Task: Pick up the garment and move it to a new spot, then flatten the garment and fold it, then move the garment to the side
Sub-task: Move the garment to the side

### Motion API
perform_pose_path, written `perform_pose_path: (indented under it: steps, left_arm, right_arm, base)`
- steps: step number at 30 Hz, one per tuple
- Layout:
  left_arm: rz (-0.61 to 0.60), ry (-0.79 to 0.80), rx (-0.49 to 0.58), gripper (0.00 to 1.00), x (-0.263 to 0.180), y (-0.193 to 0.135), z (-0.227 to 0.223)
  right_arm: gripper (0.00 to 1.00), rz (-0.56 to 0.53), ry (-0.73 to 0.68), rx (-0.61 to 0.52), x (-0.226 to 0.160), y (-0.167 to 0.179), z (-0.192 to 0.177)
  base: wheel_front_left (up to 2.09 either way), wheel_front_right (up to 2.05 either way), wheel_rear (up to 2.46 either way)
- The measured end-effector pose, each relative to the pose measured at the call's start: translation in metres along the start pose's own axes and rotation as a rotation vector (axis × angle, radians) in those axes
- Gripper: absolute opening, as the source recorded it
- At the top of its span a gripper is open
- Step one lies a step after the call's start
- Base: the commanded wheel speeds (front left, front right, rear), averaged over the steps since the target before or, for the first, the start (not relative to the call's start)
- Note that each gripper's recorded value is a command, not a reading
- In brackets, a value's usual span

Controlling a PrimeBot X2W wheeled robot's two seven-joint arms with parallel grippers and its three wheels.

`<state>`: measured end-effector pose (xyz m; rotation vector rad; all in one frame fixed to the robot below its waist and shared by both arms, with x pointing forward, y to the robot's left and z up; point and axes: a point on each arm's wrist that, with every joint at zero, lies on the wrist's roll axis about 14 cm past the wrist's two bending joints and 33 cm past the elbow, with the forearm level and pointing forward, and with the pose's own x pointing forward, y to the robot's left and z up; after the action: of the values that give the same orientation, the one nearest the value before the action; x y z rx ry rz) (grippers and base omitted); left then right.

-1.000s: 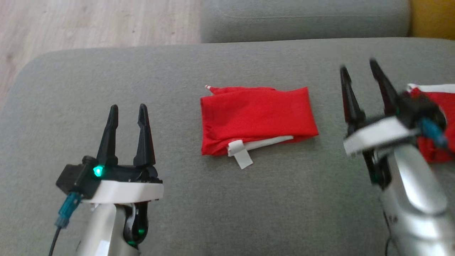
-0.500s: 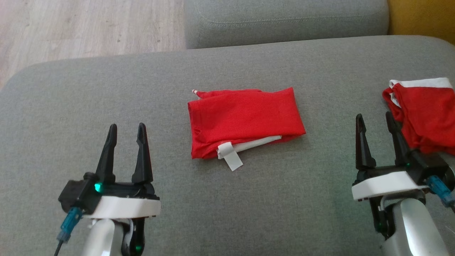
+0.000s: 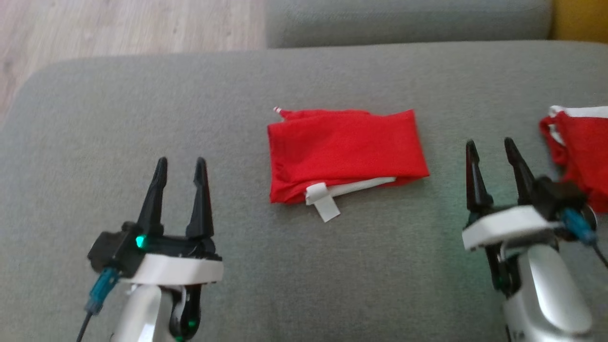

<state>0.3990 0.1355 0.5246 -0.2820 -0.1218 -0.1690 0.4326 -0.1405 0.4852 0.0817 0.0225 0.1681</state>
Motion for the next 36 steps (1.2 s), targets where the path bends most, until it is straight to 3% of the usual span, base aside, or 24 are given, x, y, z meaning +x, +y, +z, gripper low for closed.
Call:
perform_pose_path:
  steps: [10,18,19,20,21,29,36]
  left_arm:
    - [0.048,0.027,0.001,1.0,0.005,0.02,-0.009]
    - [0.101,0.042,0.008,1.0,0.001,0.038,-0.012]
    - [0.105,0.045,0.009,1.0,0.001,0.039,-0.013]
    - [0.107,0.047,0.007,1.0,0.001,0.04,-0.013]
    - [0.108,0.047,0.006,1.0,0.001,0.04,-0.014]
    - [0.05,0.043,-0.009,1.0,0.012,0.022,-0.015]
    - [-0.084,0.034,-0.035,1.0,0.03,-0.022,-0.017]
  right_arm:
    - [1.0,0.069,0.34,0.126,0.048,0.033,-0.08]
    - [1.0,0.15,0.498,0.112,0.063,0.064,-0.121]
    - [0.94,0.159,0.504,0.096,0.065,0.065,-0.122]
    - [0.4,0.168,0.501,0.078,0.068,0.065,-0.121]
    - [0.0,0.179,0.49,0.06,0.07,0.067,-0.119]
    - [0.0,0.228,0.348,-0.127,0.069,0.06,-0.095]
    - [0.0,0.19,0.194,-0.267,0.075,0.025,-0.044]
  base:
    - [0.0,0.0,0.0]
    - [0.0,0.0,0.0]
    - [0.0,0.0,0.0]
    - [0.0,0.0,0.0]
    - [0.0,0.0,0.0]
    - [0.0,0.0,0.0]
    - [0.0,0.0,0.0]
